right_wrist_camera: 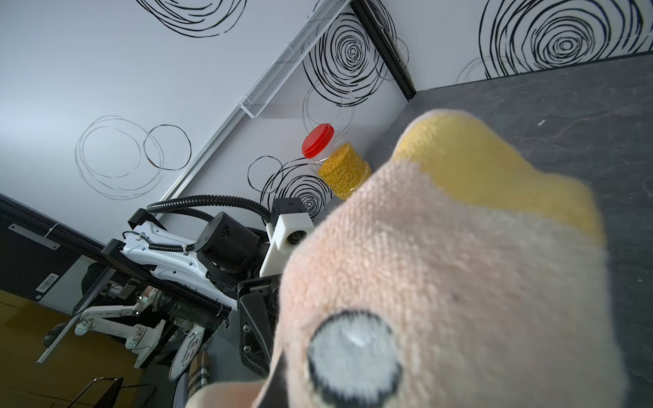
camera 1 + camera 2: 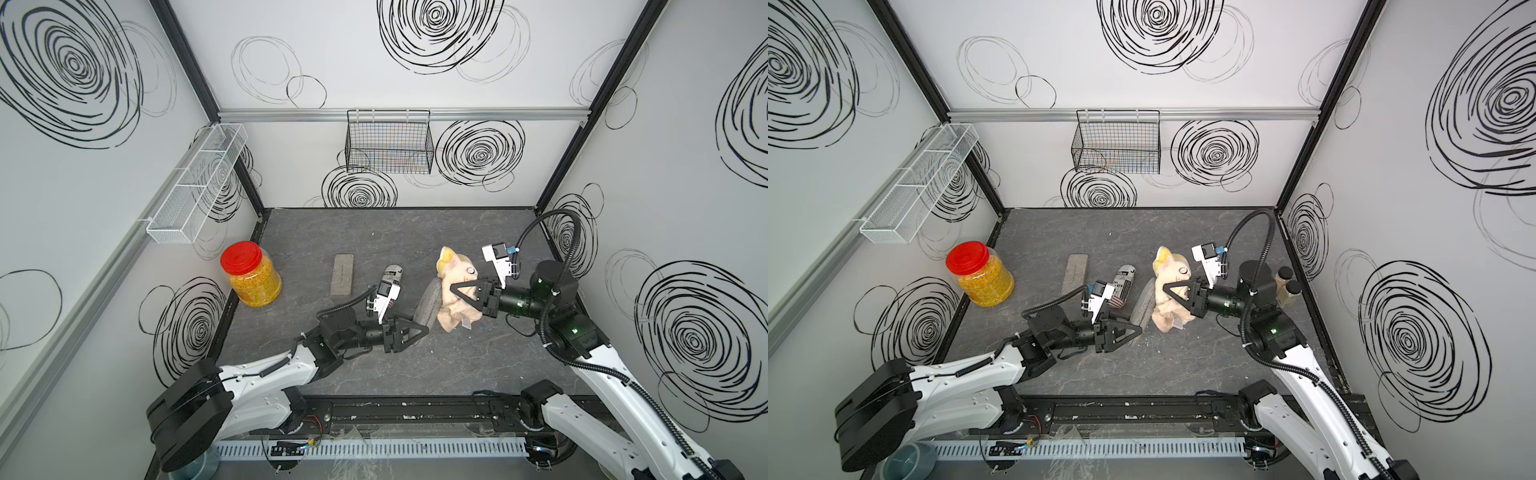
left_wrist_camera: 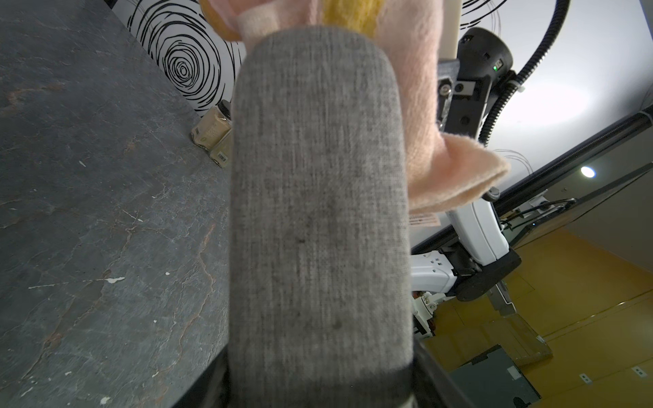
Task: Wipe the eyeglass case
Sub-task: Wipe the dirt from the eyeglass case.
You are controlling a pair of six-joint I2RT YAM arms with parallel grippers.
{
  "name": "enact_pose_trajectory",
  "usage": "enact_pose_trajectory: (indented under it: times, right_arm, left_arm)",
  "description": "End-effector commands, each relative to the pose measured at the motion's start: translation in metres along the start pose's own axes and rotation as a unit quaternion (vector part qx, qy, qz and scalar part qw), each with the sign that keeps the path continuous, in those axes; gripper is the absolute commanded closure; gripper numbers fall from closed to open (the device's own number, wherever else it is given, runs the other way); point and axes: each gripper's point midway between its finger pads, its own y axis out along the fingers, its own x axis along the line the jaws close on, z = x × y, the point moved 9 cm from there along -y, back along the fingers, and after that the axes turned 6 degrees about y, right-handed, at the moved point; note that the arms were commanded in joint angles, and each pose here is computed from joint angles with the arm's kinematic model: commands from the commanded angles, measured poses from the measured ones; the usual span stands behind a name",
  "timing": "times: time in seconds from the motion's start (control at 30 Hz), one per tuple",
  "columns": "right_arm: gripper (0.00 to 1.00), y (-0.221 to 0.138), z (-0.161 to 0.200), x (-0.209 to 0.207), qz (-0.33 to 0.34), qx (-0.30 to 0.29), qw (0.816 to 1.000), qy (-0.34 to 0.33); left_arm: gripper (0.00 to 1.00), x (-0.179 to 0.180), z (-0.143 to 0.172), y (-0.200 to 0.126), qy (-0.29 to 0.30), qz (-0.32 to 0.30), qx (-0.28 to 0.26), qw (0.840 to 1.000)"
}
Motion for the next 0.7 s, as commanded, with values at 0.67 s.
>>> enact_pose_trajectory:
  times: [0.67]
  right_arm:
    - [1.0, -0.022, -0.018, 0.04, -0.073, -0.043, 0.995, -0.049]
  left_arm:
    - [0.41, -0.016, -0.001, 0.01, 0.036, 0.054, 0.028, 0.997]
